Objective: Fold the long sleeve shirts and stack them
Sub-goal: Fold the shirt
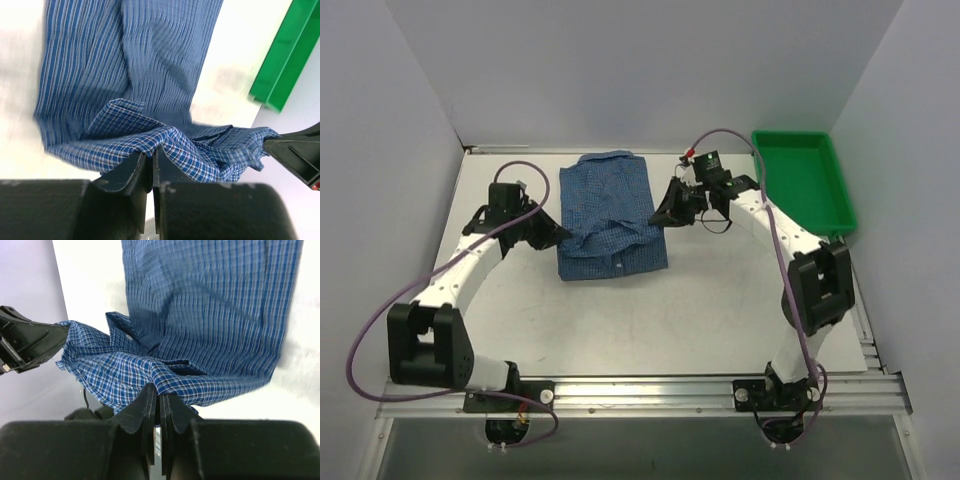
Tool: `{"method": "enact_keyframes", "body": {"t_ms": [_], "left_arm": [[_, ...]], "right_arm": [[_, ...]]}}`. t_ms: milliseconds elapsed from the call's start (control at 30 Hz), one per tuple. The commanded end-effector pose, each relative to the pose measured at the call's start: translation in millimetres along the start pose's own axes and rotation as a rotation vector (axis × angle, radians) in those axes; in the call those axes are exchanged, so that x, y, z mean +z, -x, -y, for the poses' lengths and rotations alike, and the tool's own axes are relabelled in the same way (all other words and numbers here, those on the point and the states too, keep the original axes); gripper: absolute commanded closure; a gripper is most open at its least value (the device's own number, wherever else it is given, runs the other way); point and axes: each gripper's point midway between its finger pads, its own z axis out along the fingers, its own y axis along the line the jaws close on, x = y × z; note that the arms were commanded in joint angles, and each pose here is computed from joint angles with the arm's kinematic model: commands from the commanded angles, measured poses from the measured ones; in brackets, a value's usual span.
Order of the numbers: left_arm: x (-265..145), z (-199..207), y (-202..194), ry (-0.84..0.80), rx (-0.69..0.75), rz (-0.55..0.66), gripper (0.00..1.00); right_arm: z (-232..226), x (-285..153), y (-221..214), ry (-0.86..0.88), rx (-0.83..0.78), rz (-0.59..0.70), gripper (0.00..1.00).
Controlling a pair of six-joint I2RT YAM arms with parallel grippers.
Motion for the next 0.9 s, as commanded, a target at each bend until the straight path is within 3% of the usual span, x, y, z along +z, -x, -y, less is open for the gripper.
{"method": "enact_keyframes", "body": {"t_ms": [0,333,500,600,700,733,800,867], "left_arm": [[17,30,43,-0.108,0.042,0.055,0.86],[122,-18,71,0.016,-0.044,-0.057,0.81],[135,-27,78,0.02,-0.062,-0.047,0.81],[132,-24,83,-0.01,-0.062,-0.018,0.8],[125,-16,92,-0.037,-0.051,0.018,0.72],[122,-12,95,-0.05,-0.045,0.029,0.59],[116,-3,101,-0.079,-0.033,0.047,0.47],[103,11,110,-0.105,0.001,0.08,0.32]], "right_arm": [[-9,11,35,0.034,-0.001,0.012,0.99],[49,90,69,-0.047,0.097,-0.042,0.92],[47,103,89,-0.025,0.063,-0.022,0.88],[42,105,96,-0.002,0.041,-0.014,0.81],[37,104,101,0.01,0.016,-0.001,0.68],[34,100,104,0.014,0.003,0.009,0.6],[31,92,111,0.007,-0.04,0.041,0.54],[22,74,120,0.002,-0.081,0.09,0.4]]}}
